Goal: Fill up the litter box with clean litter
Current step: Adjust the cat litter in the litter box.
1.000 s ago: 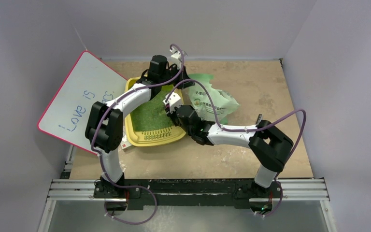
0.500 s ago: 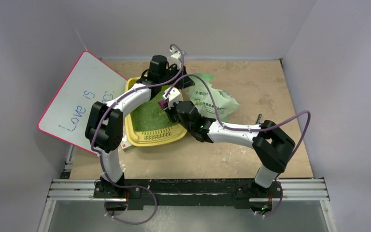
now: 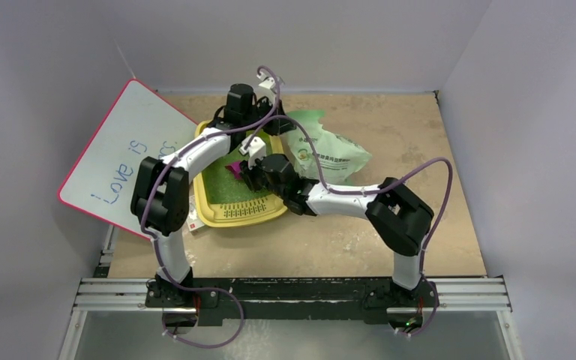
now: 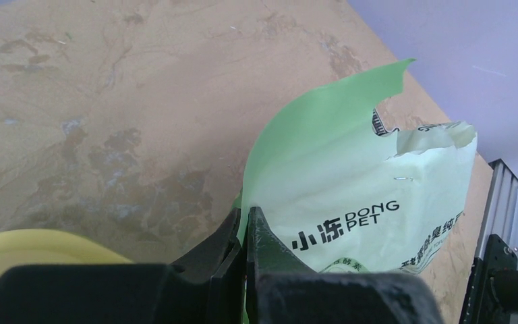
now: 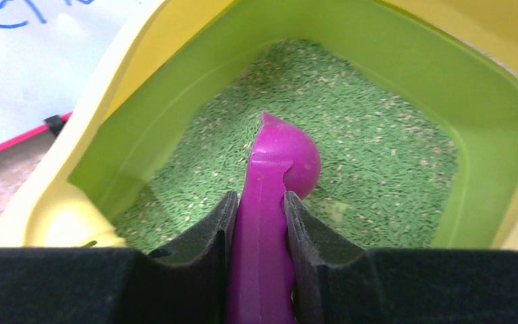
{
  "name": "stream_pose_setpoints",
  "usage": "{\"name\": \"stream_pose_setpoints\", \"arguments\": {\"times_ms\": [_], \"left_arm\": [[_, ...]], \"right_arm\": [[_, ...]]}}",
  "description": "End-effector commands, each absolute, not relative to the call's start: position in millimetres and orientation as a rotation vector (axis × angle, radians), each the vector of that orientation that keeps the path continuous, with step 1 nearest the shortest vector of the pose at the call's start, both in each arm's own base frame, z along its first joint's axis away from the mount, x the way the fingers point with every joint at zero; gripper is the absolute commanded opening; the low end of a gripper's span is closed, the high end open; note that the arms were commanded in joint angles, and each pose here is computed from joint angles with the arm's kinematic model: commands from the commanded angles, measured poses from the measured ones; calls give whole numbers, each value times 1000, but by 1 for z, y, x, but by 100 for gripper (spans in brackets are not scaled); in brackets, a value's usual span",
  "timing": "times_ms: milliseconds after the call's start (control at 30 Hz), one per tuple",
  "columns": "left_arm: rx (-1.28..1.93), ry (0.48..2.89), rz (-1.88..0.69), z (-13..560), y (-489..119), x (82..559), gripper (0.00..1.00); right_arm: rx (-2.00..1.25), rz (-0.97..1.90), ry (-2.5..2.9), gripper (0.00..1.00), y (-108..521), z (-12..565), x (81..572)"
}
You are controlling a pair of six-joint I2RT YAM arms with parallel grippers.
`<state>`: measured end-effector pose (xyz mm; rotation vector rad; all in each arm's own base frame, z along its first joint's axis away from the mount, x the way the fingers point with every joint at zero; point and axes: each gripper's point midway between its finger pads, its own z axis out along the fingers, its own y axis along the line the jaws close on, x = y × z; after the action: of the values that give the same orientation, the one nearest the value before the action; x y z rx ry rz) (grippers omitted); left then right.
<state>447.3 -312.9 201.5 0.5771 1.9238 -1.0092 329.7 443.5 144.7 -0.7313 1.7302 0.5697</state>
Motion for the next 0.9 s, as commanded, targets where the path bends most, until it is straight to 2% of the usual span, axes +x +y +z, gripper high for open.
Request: {"name": "stream_pose_setpoints", "arguments": {"times_ms": [0,133,400,667,867], "left_arm": [[616,1896,-953,208,-315,451,0],[623,1895,-942,209,-313,449,0],[633,1855,-1001,217,-321,447,0],[630,1857,-997,218,-320,445,0],[615,1853,-1004,219,-322,445,0]], "right_arm": [[-821,750,1688,0,473,173,304],[-761,680,1703,0,444,171,299],[-595,353,1677,0,378,189,325],[-578,72,1685,0,357,185,347],[-638,85,1677,0,373,181,333]]}}
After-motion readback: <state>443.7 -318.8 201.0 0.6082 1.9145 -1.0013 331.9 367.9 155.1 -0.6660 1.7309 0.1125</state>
